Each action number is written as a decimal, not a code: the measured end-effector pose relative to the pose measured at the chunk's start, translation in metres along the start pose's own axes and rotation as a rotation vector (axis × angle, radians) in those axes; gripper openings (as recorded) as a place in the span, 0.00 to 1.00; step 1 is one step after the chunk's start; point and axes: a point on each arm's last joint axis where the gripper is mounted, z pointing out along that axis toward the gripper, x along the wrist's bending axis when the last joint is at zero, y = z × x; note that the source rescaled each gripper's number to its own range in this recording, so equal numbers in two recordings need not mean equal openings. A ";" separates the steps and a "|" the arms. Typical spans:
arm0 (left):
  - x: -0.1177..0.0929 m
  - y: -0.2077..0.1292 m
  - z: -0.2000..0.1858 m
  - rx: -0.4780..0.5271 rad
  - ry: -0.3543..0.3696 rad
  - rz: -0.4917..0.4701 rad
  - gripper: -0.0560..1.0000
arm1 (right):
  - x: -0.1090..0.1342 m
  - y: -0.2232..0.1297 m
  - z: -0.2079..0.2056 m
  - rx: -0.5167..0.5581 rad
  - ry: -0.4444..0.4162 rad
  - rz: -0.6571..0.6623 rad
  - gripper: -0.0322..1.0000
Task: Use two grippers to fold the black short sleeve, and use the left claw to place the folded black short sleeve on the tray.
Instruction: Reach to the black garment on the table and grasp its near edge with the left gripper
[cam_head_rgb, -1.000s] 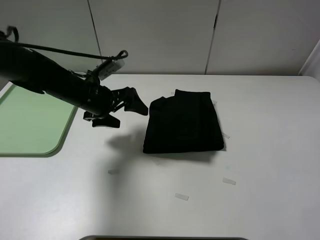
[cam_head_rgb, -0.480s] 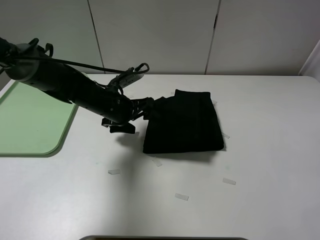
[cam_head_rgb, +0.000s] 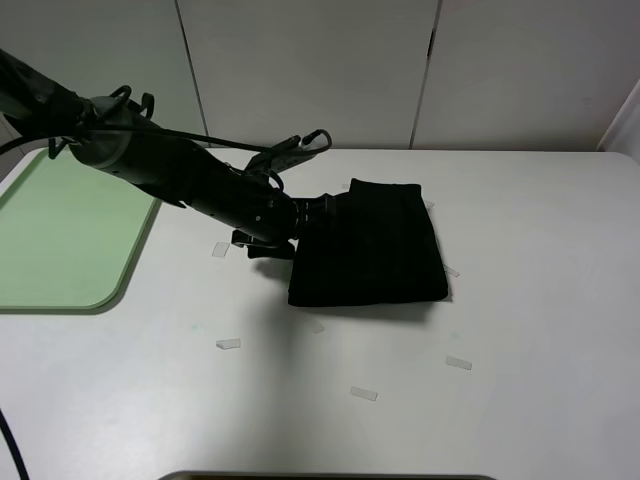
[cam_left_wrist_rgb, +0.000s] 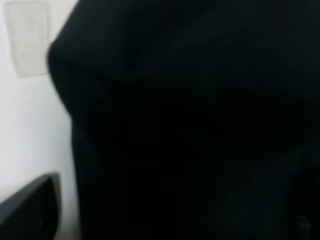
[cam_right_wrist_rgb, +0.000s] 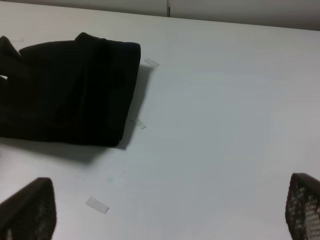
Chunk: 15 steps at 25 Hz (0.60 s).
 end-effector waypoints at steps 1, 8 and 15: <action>-0.002 0.000 0.003 0.002 -0.003 0.004 0.90 | 0.000 0.000 0.000 0.000 0.000 0.000 1.00; -0.005 -0.002 0.010 -0.016 0.029 0.007 0.46 | 0.000 0.000 0.000 0.000 0.000 0.000 1.00; -0.003 0.000 0.010 -0.037 0.056 0.006 0.21 | 0.000 0.000 0.000 0.000 0.000 0.000 1.00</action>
